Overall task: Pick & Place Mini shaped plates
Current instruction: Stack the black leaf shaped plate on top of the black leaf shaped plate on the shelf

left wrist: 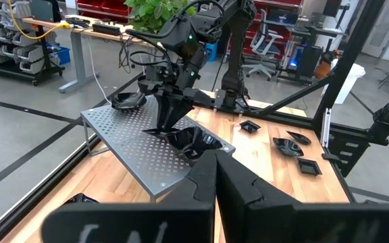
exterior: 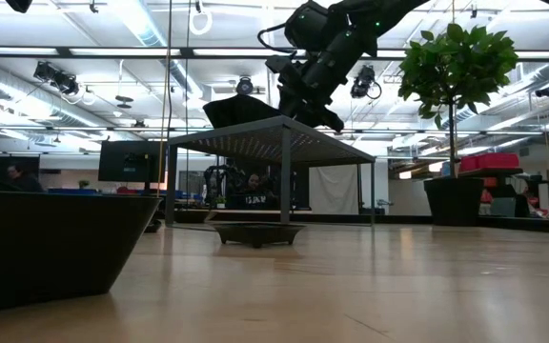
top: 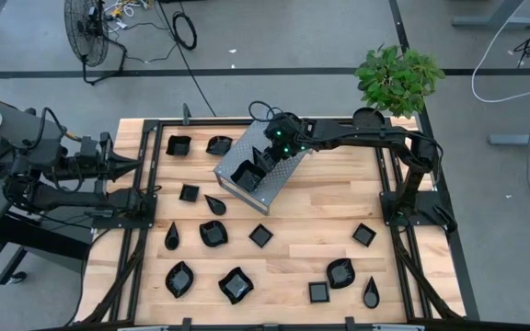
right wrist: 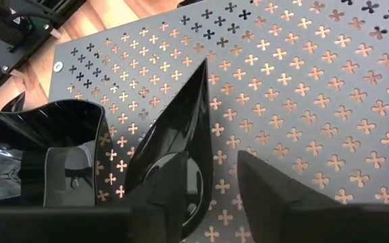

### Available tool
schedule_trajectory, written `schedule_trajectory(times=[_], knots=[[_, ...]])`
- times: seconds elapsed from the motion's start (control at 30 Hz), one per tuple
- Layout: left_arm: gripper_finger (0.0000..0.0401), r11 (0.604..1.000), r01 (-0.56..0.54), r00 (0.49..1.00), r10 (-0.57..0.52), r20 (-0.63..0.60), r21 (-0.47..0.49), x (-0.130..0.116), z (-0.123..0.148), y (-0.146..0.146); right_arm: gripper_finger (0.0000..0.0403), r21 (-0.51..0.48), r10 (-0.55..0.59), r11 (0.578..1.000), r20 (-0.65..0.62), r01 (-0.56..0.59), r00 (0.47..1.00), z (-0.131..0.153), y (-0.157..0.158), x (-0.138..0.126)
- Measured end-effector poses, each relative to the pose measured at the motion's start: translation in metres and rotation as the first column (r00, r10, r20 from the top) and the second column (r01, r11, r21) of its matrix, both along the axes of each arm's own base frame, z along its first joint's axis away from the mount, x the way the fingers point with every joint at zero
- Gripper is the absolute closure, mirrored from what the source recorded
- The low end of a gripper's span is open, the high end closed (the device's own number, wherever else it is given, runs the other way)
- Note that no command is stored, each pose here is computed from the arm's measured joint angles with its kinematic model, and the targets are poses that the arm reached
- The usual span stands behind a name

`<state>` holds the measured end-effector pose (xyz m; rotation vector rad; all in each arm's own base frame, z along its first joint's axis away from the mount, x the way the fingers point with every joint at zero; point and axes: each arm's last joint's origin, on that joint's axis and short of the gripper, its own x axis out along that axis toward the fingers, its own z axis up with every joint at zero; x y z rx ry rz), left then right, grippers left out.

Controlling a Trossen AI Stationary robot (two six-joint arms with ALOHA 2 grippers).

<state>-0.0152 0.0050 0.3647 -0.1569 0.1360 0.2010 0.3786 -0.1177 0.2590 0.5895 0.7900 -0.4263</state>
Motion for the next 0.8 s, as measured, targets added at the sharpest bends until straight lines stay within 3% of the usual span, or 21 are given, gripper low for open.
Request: schedule_trajectory(times=[0.33, 0.5, 0.8], knots=[[0.0396, 1.000, 0.000, 1.000, 0.000, 0.001, 0.000, 0.000, 0.000, 0.000, 0.0214, -0.091, -0.009, 0.996, 0.064, 0.015, 0.998, 0.032, 0.003, -0.015], [0.0396, 1.000, 0.000, 1.000, 0.000, 0.001, 0.000, 0.000, 0.000, 0.000, 0.0214, -0.101, -0.009, 0.995, 0.112, 0.020, 0.994, 0.051, 0.010, -0.024], [0.0396, 1.000, 0.000, 1.000, 0.000, 0.001, 0.000, 0.000, 0.000, 0.000, 0.0218, -0.106, 0.100, 0.990, 0.110, -0.088, 0.989, 0.060, 0.047, -0.025]])
